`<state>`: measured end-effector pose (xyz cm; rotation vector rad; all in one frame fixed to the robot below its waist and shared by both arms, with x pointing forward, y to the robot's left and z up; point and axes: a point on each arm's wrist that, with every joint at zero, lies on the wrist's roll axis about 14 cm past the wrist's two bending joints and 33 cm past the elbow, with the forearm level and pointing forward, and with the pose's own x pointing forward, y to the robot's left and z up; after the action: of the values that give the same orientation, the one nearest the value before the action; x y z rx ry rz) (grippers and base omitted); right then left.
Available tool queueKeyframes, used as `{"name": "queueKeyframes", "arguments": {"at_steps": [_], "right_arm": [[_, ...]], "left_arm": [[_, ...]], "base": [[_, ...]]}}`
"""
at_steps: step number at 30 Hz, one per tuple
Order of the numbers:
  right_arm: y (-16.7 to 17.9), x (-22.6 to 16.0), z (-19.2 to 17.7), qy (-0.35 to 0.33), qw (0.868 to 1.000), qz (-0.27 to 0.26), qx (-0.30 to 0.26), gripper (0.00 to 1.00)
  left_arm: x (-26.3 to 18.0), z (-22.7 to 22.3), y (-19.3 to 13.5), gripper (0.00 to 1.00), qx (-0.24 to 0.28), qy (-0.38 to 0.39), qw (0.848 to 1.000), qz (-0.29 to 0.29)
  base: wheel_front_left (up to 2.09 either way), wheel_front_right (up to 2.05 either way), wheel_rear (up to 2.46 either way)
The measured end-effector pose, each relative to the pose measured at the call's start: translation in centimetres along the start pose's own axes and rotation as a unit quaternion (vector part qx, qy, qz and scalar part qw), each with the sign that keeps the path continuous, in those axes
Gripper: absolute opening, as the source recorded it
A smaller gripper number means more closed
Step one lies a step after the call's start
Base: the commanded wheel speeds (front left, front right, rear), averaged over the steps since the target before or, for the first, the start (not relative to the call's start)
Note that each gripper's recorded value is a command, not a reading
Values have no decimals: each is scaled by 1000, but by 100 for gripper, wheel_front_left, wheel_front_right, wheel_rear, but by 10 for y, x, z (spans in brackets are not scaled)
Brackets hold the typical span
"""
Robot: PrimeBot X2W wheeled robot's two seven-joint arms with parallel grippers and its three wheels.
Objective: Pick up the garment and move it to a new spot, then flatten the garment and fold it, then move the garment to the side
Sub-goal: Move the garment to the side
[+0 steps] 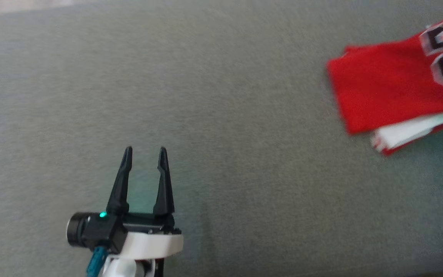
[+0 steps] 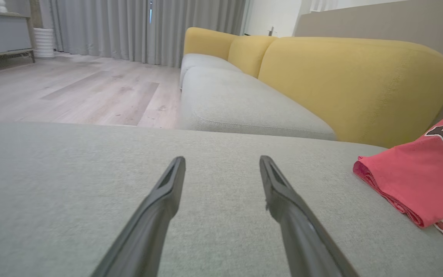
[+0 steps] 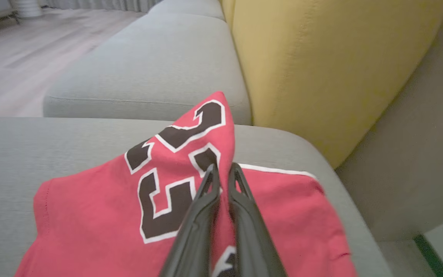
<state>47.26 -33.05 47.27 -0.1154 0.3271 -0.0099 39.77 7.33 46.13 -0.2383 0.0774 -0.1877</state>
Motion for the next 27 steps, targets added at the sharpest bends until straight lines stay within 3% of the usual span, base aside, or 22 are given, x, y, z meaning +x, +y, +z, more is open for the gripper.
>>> {"name": "queueKeyframes", "arguments": {"at_steps": [6, 7, 8, 11, 15, 21, 25, 27], "right_arm": [[-77, -11, 20, 6, 996, -82, -46, 0], [-87, -13, 21, 8, 994, -95, -52, 55], [-96, -16, 21, 12, 992, -107, -59, 100], [-98, -19, 20, 11, 992, -113, -55, 100], [-63, -18, 6, 2, 996, -83, -19, 100], [33, -37, -54, 29, 998, 2, 51, 100], [92, -55, -65, 12, 994, 59, 90, 100], [106, -59, -64, 4, 993, 71, 99, 100]], "left_arm": [[24, -18, -15, 100, -15, 17, 999, -30], [27, -19, -17, 100, -17, 17, 999, -34], [30, -20, -19, 100, -19, 17, 999, -37], [35, -17, -23, 100, -19, 11, 999, -43], [31, -2, -23, 100, -13, -8, 999, -41], [10, 22, -16, 100, 0, -35, 999, -23], [-16, 32, -4, 100, 23, -45, 999, 1], [-23, 35, -1, 100, 29, -50, 998, 7]], "base": [[0, 0, 0], [0, 0, 0], [0, 0, 0], [0, 0, 0], [0, 0, 0], [0, 0, 0], [0, 0, 0], [0, 0, 0]]}}
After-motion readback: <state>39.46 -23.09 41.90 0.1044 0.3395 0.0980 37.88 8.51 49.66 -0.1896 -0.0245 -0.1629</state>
